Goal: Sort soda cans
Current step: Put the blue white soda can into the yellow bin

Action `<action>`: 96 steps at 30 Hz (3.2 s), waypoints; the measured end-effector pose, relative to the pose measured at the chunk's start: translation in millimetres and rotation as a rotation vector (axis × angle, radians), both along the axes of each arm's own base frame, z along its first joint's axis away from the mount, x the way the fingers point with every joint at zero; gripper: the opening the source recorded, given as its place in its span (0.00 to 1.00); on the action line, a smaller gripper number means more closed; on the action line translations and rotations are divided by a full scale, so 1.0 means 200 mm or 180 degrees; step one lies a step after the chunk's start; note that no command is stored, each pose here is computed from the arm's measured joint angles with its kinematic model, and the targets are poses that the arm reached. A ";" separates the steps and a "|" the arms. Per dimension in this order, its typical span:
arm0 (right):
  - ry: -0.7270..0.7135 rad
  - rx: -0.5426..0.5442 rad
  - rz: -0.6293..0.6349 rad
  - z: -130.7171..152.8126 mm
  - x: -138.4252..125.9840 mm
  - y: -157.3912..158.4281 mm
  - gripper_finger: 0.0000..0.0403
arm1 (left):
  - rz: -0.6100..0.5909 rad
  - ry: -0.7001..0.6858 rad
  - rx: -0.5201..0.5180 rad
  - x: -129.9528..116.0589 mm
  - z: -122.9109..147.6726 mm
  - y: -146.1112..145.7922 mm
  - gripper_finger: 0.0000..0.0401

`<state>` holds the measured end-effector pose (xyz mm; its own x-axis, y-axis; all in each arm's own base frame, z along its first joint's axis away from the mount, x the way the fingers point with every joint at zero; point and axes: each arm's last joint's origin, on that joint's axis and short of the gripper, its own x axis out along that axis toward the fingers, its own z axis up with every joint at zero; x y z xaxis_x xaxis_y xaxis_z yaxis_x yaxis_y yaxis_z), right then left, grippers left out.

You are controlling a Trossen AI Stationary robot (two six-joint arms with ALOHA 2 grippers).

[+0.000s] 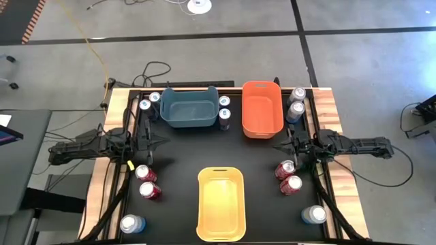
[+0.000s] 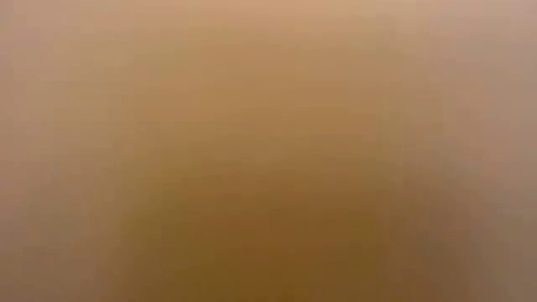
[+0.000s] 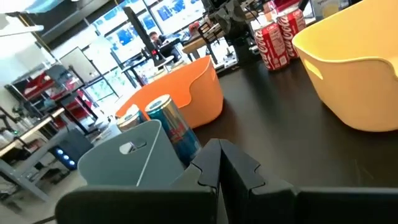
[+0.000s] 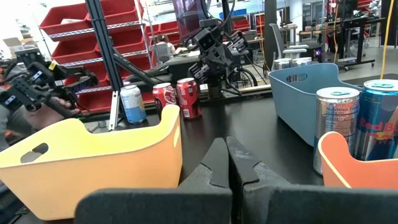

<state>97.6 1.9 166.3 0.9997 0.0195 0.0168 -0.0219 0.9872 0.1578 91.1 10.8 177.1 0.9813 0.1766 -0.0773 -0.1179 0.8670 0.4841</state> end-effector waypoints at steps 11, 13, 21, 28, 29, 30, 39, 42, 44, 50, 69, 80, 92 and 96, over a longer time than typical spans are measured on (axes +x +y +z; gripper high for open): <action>-0.0452 0.0007 -0.0001 0.07 -0.01 0.00 0.00 | 0.0039 -0.0456 -0.1356 0.00 0.03 0.00 0.00; -0.0506 0.0008 -0.0001 0.08 -0.01 0.00 0.00 | 0.0024 -0.0527 -0.1384 0.00 0.04 0.00 0.00; -0.1133 -0.0047 -0.0790 0.22 -0.05 -0.04 0.00 | 0.0001 -0.0785 -0.1328 0.00 0.08 0.00 0.00; -0.0627 0.0146 -0.1590 0.42 -0.08 -0.10 0.00 | 0.0064 -0.0726 -0.1007 0.00 0.08 0.00 0.00; -0.0568 0.0152 -0.1656 0.45 -0.07 -0.10 0.00 | 0.0089 -0.0725 -0.0998 0.00 0.08 0.00 0.00; -0.0519 0.0159 -0.1798 0.49 -0.07 -0.11 0.00 | 0.0126 -0.0726 -0.0969 0.00 0.08 0.01 0.00; 0.0711 0.0037 -0.3498 0.87 -0.08 -0.23 0.00 | 0.0286 -0.0712 -0.0885 0.00 0.07 0.01 0.03; 0.1264 -0.0078 -0.3280 0.95 -0.05 -0.26 0.01 | 0.0326 -0.0690 -0.0899 0.00 0.07 0.01 0.09; 0.1386 -0.0112 -0.3027 0.99 -0.01 -0.27 0.03 | 0.0361 -0.0643 -0.0918 0.00 0.06 0.02 0.14; 0.1397 -0.0473 -0.2862 1.07 0.10 -0.32 0.08 | 0.0411 -0.0606 -0.0959 0.00 0.05 0.02 0.26; 0.3813 0.0778 -0.3468 0.73 0.12 -0.56 0.90 | 0.0671 -0.0674 -0.0985 -0.01 0.06 0.03 0.32; 0.4261 0.1368 -0.3519 0.46 0.11 -0.73 0.98 | 0.0695 -0.0549 -0.1008 -0.01 0.04 0.03 0.32; 0.3812 0.1736 -0.3630 0.45 0.13 -0.78 0.99 | 0.0704 -0.0543 -0.1078 -0.01 0.03 0.03 0.32; 0.3823 0.1870 -0.3714 0.43 0.15 -0.80 0.99 | 0.0706 -0.0544 -0.1083 -0.01 0.03 0.03 0.32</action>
<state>127.1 -157.9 251.6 -0.0461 -0.3820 -0.9230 0.9665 0.2166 -0.1379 89.7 16.7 183.9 0.9262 0.3769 -0.0074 -0.3726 0.9184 0.1329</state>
